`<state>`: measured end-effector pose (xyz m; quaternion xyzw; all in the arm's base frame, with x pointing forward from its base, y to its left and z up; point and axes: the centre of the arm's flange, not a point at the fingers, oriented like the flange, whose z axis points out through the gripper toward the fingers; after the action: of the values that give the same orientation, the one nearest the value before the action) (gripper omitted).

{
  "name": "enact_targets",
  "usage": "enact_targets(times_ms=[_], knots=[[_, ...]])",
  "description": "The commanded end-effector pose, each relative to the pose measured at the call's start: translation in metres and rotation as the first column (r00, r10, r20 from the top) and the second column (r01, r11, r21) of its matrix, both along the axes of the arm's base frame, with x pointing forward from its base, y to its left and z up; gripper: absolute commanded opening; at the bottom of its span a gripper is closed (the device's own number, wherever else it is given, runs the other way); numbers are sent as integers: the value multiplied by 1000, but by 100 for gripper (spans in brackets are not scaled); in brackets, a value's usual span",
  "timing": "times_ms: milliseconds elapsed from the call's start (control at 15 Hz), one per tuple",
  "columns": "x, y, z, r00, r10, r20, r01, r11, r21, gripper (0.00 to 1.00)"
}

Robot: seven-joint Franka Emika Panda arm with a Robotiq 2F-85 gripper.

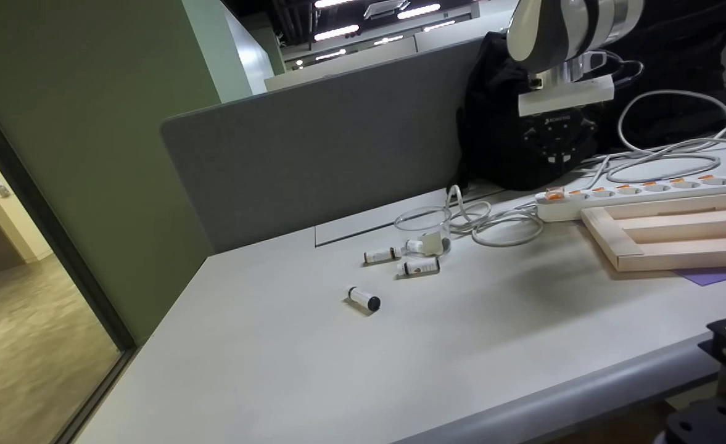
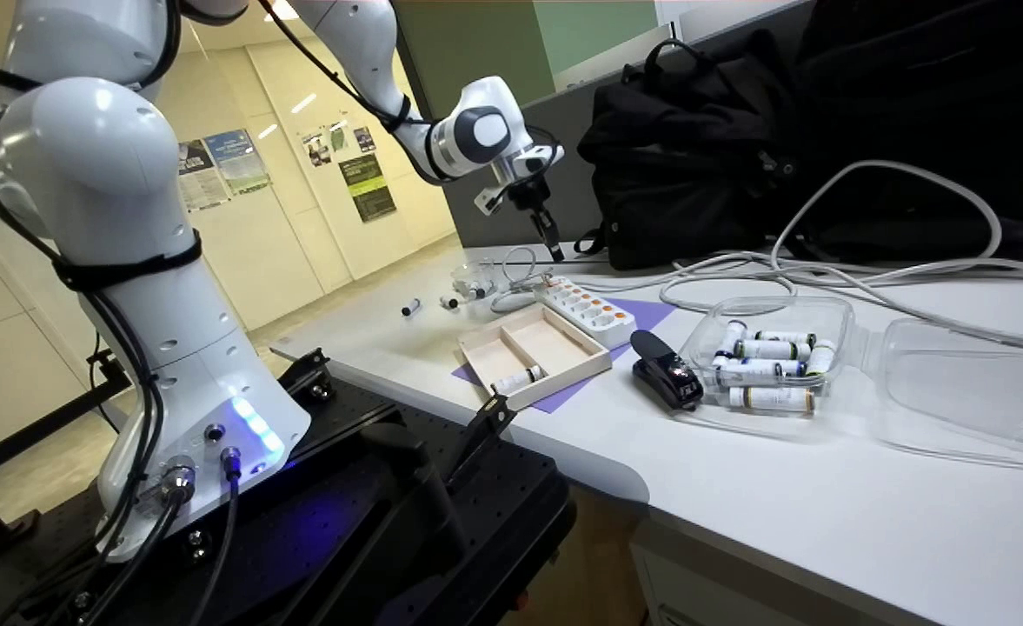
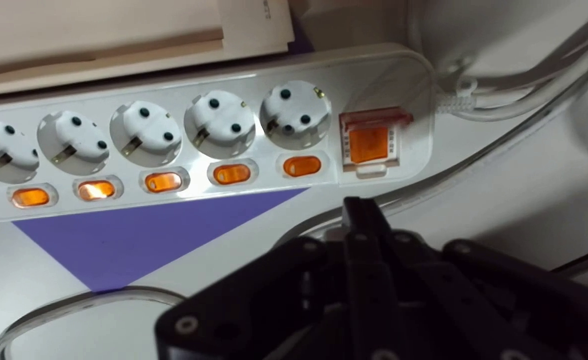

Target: Turn on the main adapter switch

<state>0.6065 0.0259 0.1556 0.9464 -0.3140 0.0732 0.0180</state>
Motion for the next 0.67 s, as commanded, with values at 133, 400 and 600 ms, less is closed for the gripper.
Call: enact_targets(times_ms=[133, 400, 600], knots=[[7, 11, -18, 999, -29, -35, 27, 998, -57, 0], [4, 18, -30, 998, -19, -57, 15, 997, -73, 0], [2, 25, -33, 998, -1, -61, -4, 997, -78, 0]])
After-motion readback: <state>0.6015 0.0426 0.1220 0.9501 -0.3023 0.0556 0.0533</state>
